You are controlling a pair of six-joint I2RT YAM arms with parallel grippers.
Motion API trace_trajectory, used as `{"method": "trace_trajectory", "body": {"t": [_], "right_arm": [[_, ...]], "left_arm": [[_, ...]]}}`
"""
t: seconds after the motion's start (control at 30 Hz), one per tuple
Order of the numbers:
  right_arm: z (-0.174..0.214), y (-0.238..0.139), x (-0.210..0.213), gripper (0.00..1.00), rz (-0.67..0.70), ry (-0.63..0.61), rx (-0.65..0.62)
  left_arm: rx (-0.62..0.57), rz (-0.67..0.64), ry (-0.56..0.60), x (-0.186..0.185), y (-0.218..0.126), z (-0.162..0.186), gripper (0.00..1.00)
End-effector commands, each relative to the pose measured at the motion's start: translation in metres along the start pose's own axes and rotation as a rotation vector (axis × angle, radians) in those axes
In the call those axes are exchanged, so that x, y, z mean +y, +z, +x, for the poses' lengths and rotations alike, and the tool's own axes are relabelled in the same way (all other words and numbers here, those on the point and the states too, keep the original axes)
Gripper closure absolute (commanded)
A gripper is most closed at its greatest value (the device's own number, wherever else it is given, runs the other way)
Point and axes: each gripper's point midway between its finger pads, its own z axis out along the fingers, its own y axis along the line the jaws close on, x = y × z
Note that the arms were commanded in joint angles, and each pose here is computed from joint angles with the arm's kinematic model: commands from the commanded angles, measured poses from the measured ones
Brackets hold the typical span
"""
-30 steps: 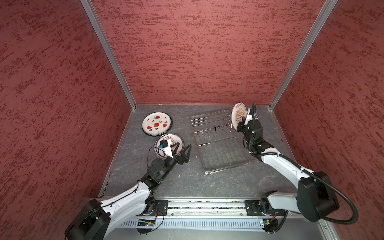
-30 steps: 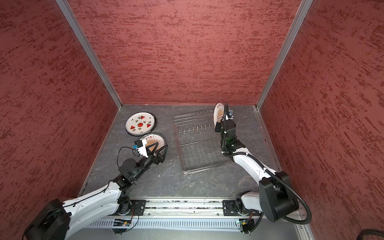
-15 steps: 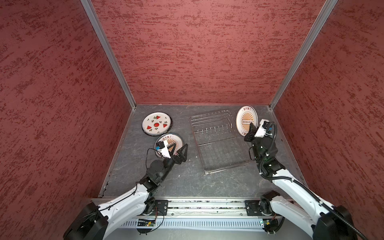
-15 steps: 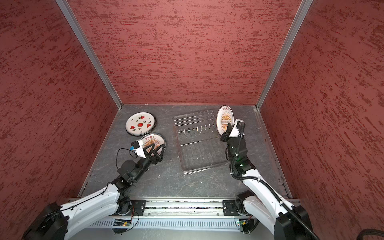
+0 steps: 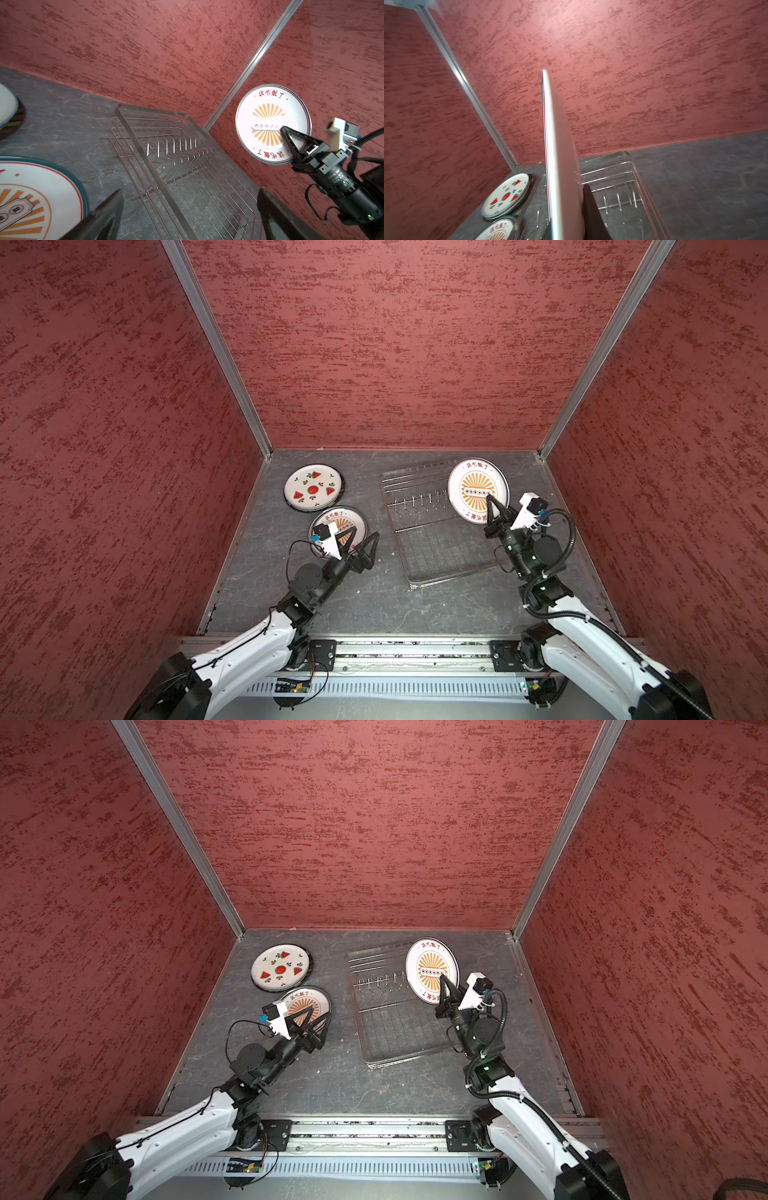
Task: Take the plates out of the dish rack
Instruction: 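Lift the sunburst plate out of the rack toward the left gripper, then grasp the plate rim with the left gripper while the right gripper holds it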
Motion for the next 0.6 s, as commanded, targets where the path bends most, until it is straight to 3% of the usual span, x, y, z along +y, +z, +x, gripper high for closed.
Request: {"method": "trace_trajectory", "body": {"t": [0.0, 0.33, 0.57], "right_arm": [[-0.017, -0.004, 0.045, 0.94, -0.234, 0.035, -0.043], [0.014, -0.008, 0.105, 0.95, -0.63, 0.057, 0.142], [0.026, -0.01, 0.118, 0.95, -0.735, 0.069, 0.198]], "left_arm": [[0.002, 0.14, 0.041, -0.024, -0.004, -0.002, 0.01], [0.038, 0.34, 0.08, -0.057, -0.011, 0.003, 0.01], [0.051, 0.362, 0.091, -0.06, 0.0, 0.006, 0.0]]}}
